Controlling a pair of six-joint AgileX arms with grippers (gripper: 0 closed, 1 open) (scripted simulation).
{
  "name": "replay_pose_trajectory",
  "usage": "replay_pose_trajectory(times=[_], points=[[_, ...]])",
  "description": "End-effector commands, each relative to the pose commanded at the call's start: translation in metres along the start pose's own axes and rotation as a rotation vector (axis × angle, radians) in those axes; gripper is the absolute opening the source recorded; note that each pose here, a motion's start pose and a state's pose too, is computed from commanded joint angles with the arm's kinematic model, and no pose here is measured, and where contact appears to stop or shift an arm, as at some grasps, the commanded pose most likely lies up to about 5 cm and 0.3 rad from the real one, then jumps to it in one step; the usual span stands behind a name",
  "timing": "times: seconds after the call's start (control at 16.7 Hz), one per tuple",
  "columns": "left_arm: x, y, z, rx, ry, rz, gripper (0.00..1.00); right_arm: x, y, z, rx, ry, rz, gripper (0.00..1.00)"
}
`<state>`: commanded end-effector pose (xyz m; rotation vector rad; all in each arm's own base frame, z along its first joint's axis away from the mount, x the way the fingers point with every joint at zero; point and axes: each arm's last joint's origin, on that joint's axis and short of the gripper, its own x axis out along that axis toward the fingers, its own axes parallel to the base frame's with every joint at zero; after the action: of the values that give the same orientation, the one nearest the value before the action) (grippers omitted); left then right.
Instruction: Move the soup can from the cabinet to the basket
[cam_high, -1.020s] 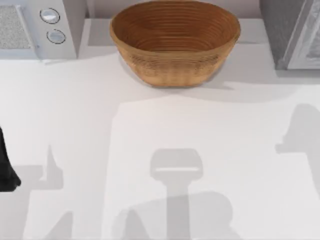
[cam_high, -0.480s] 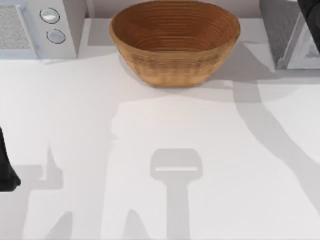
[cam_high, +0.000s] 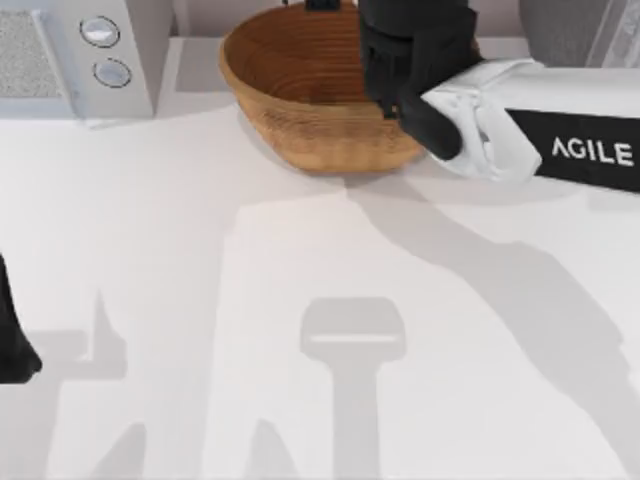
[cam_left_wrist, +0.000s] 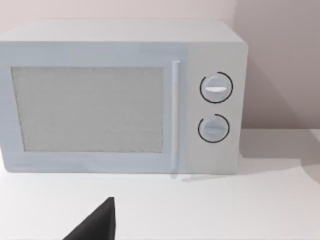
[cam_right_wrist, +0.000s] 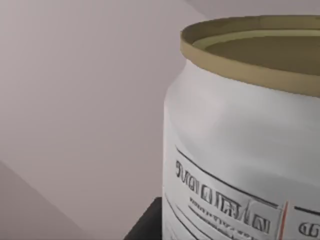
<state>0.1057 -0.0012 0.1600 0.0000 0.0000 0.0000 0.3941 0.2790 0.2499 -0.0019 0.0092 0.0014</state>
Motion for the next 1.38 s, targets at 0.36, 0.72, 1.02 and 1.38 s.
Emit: replay_pose_trajectory(times=[0.36,0.72,1.02,1.38], points=[[0.000,0.000,0.000,0.000,0.000,0.000,1.00,0.005,0.022,-0.017,0.002,-0.001,0.001,0.00],[0.000,0.000,0.000,0.000,0.000,0.000,1.00,0.019,0.021,-0.026,-0.009,0.008,-0.004,0.00],[0.000,0.000,0.000,0.000,0.000,0.000,1.00,0.028,0.022,-0.027,0.002,-0.001,0.001,0.00],[0.000,0.000,0.000,0.000,0.000,0.000,1.00,0.028,0.022,-0.027,0.002,-0.001,0.001,0.38]])
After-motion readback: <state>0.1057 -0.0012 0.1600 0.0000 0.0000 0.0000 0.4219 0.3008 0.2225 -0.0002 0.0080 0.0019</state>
